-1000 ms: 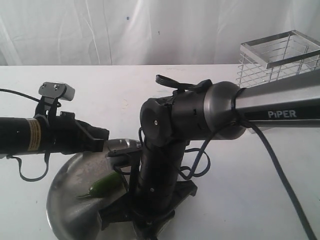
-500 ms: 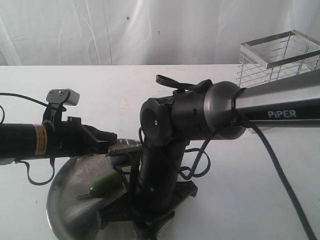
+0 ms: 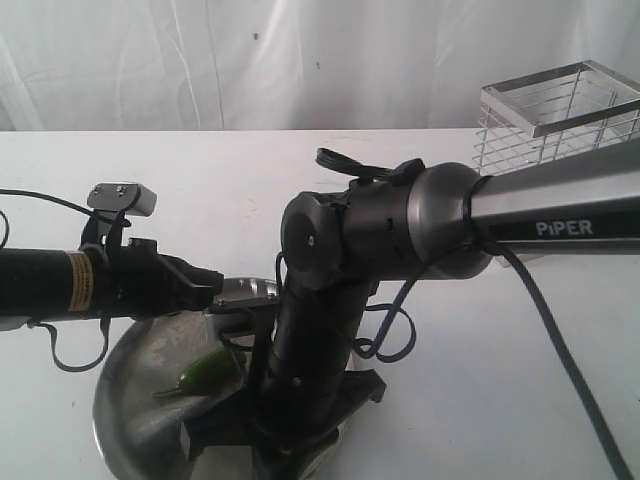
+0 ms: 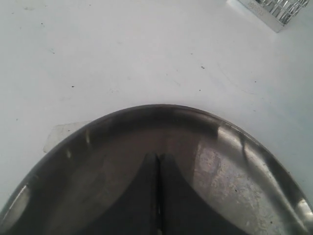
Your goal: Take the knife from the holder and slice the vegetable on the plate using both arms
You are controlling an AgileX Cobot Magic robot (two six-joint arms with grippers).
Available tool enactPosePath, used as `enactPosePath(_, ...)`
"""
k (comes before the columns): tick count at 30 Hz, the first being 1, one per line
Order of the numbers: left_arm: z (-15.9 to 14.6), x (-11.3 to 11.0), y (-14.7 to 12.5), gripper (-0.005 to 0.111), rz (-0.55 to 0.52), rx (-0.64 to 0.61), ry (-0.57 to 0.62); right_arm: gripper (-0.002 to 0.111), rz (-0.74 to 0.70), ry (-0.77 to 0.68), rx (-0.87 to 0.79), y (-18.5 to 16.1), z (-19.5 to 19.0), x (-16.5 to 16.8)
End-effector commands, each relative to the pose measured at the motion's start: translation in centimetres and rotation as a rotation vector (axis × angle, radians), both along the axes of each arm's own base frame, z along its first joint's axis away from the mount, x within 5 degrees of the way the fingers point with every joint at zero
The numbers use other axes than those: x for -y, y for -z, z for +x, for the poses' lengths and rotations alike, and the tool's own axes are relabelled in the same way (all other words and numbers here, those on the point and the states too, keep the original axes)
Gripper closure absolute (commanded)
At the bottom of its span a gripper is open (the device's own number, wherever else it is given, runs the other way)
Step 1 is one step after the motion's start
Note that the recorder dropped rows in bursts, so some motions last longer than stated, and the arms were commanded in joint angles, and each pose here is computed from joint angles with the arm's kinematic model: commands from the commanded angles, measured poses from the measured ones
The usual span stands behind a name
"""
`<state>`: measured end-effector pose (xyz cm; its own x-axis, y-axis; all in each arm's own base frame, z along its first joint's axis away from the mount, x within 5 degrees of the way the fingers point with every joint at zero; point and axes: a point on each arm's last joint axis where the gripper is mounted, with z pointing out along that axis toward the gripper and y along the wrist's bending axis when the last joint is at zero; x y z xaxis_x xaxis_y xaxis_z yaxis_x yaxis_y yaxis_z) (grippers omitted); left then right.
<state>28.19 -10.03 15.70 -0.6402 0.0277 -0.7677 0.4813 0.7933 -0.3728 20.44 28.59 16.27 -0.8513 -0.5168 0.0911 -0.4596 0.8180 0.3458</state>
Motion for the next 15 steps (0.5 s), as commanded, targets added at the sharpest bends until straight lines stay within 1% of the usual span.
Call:
enactPosePath(1,0.12,0.11,-0.41,0.107,-0.023,0.022,0.012,0.108,0.016,-0.008,0.021,-0.14,0.14,-0.19)
enactPosePath(7,0.09,0.16,-0.43,0.107,-0.024,0.025,0.021,0.108,-0.029,0.013,0.047,0.01,0.41,0.15)
enactPosePath(15,0.09,0.15,-0.42,0.107,-0.023,0.024,0.019,0.108,-0.021,0.019,0.046,0.17,0.32,-0.05)
